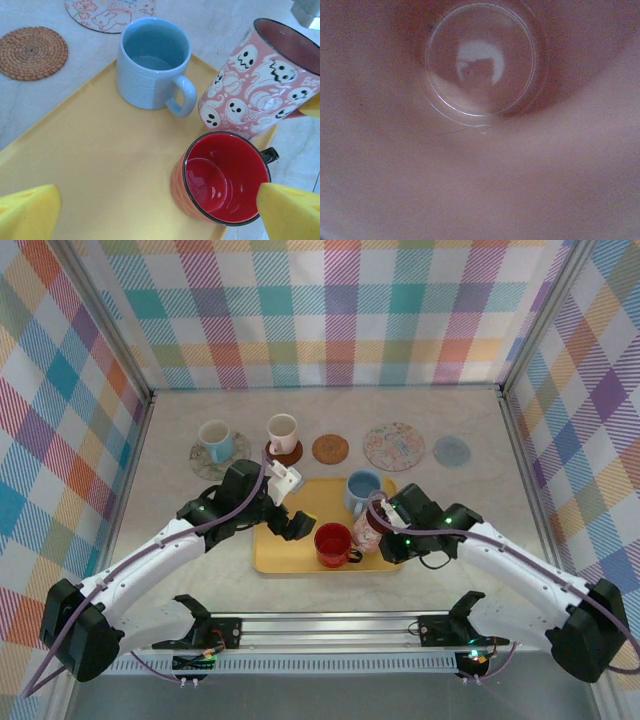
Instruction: Place the cup by the coaster
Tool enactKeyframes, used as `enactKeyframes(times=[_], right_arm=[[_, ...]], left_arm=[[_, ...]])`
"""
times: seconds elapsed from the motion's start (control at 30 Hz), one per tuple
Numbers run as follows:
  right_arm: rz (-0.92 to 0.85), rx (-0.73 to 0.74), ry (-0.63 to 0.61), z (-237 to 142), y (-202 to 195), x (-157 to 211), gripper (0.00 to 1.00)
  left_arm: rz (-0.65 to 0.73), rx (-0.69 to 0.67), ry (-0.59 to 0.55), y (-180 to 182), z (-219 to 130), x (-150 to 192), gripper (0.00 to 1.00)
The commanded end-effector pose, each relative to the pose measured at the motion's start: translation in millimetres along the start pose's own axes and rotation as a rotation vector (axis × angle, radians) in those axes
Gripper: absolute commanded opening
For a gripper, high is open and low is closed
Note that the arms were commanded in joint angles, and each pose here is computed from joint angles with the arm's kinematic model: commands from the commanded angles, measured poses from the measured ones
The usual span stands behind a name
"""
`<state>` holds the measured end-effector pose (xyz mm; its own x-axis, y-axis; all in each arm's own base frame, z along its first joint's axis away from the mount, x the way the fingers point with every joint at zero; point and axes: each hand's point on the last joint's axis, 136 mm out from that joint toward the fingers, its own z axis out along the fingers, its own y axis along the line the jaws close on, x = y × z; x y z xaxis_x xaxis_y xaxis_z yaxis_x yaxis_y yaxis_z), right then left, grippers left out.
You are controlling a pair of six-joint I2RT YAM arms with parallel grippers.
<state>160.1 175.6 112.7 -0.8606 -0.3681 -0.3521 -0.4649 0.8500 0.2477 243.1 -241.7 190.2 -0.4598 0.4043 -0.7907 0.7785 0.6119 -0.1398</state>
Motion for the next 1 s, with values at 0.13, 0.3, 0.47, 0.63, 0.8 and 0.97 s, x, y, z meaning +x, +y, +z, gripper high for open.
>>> enactKeyframes(times=[0.13,0.3,0.47,0.63,0.8,0.97], right_arm=[[-0.138,-0.116,-0.227,-37.3,28.2,-37.5,0.00],[-0.176,-0.147,-0.258,-50.2,38.1,-47.9,0.00],[-0.193,-0.205,-0.267,-55.3,49.1,-49.8,0.00],[-0.232,-0.240,-0.319,-68.2,57.9,-56.6,0.00],[-0.277,-0.229,-0.365,-81.7,62.5,-72.2,0.00],[-0.318,-0.180,-0.432,-96.8,62.7,-95.3,0.00]], left_arm=[[0.005,0.029,-0.126,-10.0,-13.3,-36.0,1.00],[-0.011,0.041,-0.192,-13.3,-21.7,-56.0,1.00],[-0.018,0.043,-0.184,-13.2,-20.2,-54.8,1.00],[-0.023,0.036,-0.194,-12.4,-22.4,-59.4,1.00],[-0.021,-0.008,-0.218,-5.2,-26.3,-72.5,1.00],[-0.021,-0.057,-0.238,2.7,-30.4,-87.5,1.00]])
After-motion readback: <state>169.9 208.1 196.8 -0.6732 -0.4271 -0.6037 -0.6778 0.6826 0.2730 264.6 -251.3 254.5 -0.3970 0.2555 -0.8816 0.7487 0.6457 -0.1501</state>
